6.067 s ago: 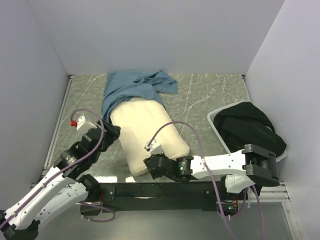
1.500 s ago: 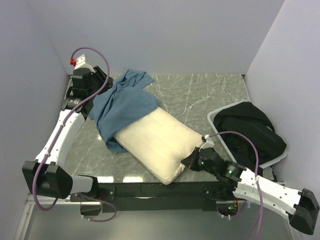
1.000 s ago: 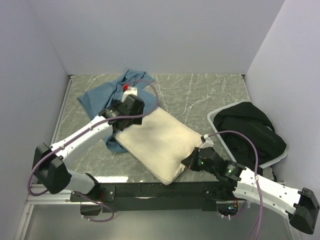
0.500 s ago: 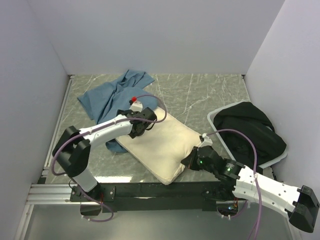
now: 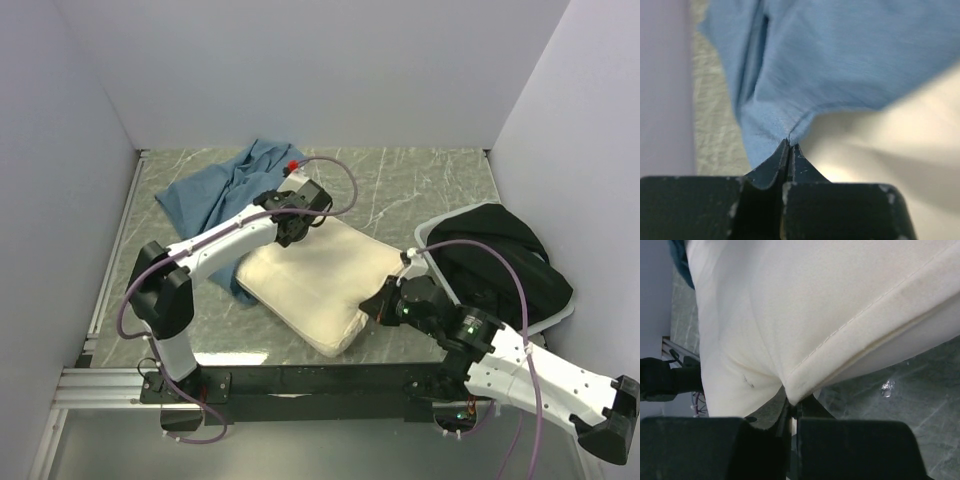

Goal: Put the pillow into the pillowcase

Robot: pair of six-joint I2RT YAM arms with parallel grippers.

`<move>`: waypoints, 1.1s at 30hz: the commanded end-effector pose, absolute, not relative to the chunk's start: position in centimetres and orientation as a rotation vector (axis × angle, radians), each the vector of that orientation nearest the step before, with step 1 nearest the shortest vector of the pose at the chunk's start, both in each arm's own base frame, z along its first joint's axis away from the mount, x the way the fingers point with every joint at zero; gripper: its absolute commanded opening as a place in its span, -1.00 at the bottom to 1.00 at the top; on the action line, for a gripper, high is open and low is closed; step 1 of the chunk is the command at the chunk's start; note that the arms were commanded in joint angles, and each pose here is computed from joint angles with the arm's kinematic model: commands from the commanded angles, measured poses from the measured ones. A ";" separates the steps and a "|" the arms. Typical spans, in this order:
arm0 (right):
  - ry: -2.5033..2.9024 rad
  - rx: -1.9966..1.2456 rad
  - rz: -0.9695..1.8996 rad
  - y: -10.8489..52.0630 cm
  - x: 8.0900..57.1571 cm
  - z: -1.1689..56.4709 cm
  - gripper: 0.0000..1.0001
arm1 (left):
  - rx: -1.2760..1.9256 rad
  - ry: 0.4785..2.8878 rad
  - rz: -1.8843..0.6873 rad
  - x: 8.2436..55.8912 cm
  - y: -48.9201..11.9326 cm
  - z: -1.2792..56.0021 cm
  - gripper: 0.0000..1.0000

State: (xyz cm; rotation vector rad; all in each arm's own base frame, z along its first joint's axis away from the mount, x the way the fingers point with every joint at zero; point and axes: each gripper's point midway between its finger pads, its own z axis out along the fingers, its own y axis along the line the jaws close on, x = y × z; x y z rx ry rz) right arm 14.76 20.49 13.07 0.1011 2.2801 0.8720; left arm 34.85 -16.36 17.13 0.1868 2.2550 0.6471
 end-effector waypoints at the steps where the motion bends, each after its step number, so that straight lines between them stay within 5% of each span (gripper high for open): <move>1: 2.042 0.050 0.958 22.2 17.3 23.0 -1.00 | 0.262 2.191 0.207 34.2 -23.5 24.1 -0.98; 6: 1.904 -0.004 0.895 22.3 19.3 30.7 -1.00 | 0.338 2.093 -0.211 30.7 -30.6 31.3 -0.98; 13: 1.735 0.015 0.853 21.5 21.8 41.7 -1.00 | 0.242 1.849 -0.696 26.9 -32.3 43.4 -0.99; 18: 1.581 0.025 0.845 19.3 21.5 49.8 -1.00 | 0.169 1.853 -0.692 27.9 -31.5 43.9 -0.99; 23: 1.426 0.025 0.877 17.9 20.6 58.0 -1.00 | 0.290 1.832 -0.964 25.1 -37.0 45.3 -0.99; 27: 1.437 -0.047 0.900 20.9 21.8 58.7 -1.00 | 0.182 1.786 -0.993 25.2 -35.4 47.7 -0.99; 33: 1.751 -0.128 0.830 28.8 26.7 43.5 -1.00 | -0.041 1.965 -0.968 29.8 -28.7 37.2 -0.99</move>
